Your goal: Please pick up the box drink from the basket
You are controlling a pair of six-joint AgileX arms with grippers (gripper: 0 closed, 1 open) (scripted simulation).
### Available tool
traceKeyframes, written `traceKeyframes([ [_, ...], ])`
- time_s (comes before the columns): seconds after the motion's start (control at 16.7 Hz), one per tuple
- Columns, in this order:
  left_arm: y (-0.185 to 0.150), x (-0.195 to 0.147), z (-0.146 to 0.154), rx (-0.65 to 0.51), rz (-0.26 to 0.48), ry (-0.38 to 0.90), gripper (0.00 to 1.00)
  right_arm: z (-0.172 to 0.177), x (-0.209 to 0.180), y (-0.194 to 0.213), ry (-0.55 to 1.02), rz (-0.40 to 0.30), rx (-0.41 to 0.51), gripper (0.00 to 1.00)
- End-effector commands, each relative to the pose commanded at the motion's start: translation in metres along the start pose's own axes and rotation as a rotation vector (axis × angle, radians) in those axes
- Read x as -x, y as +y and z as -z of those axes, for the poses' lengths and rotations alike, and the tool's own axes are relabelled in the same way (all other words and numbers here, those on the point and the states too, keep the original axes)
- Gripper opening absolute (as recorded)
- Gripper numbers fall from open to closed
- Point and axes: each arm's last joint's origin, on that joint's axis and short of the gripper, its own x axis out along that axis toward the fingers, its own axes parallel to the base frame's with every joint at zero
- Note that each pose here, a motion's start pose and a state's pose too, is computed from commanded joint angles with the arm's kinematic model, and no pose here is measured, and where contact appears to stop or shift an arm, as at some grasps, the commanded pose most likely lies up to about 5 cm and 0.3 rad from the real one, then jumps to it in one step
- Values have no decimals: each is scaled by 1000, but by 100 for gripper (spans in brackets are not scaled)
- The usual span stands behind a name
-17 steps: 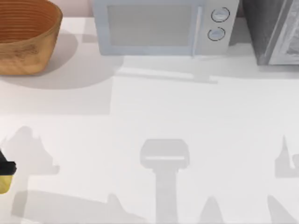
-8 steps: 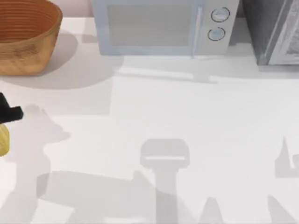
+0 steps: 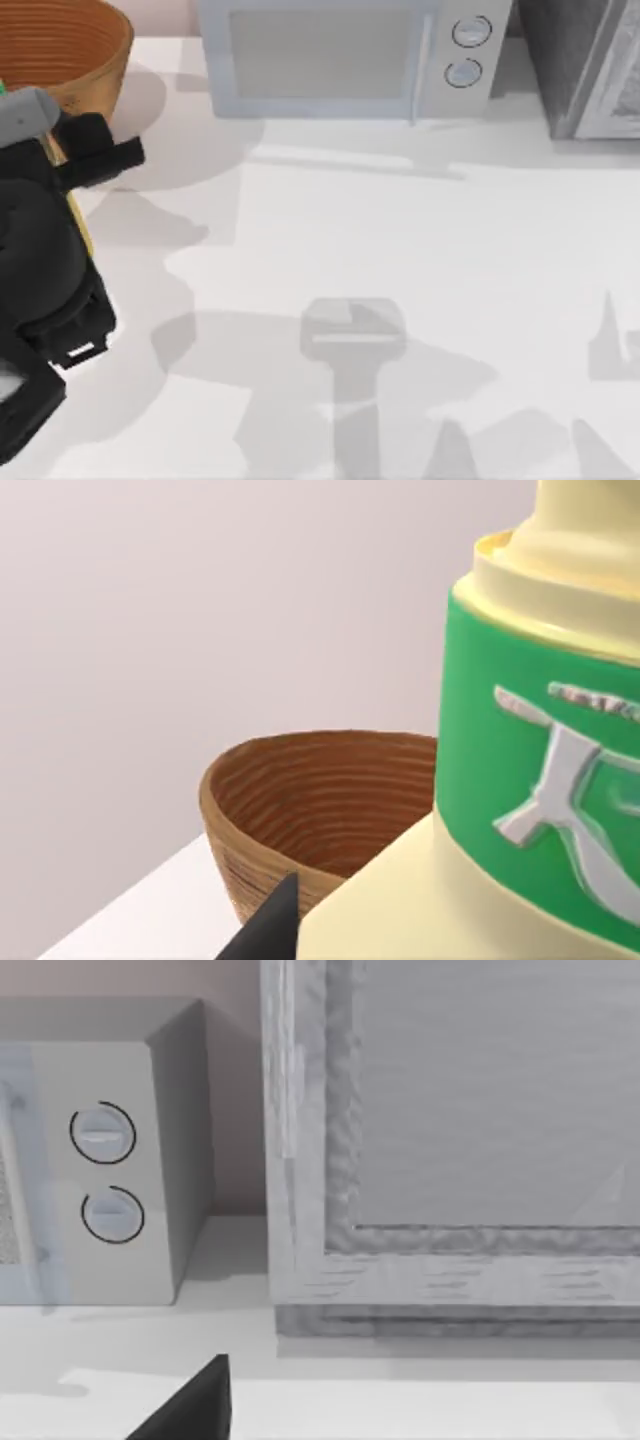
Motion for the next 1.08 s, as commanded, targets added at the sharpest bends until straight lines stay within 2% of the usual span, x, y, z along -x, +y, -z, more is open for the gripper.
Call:
traceKeyframes([
  [0.36,-44,8,24,-10,-98,17,0,0,0,0,0,0,0,100],
  [0.84,-46,5,30,-15,-108,20,0,0,0,0,0,0,0,100],
  [1.08,-47,-12,53,-17,-108,20,0,0,0,0,0,0,0,100],
])
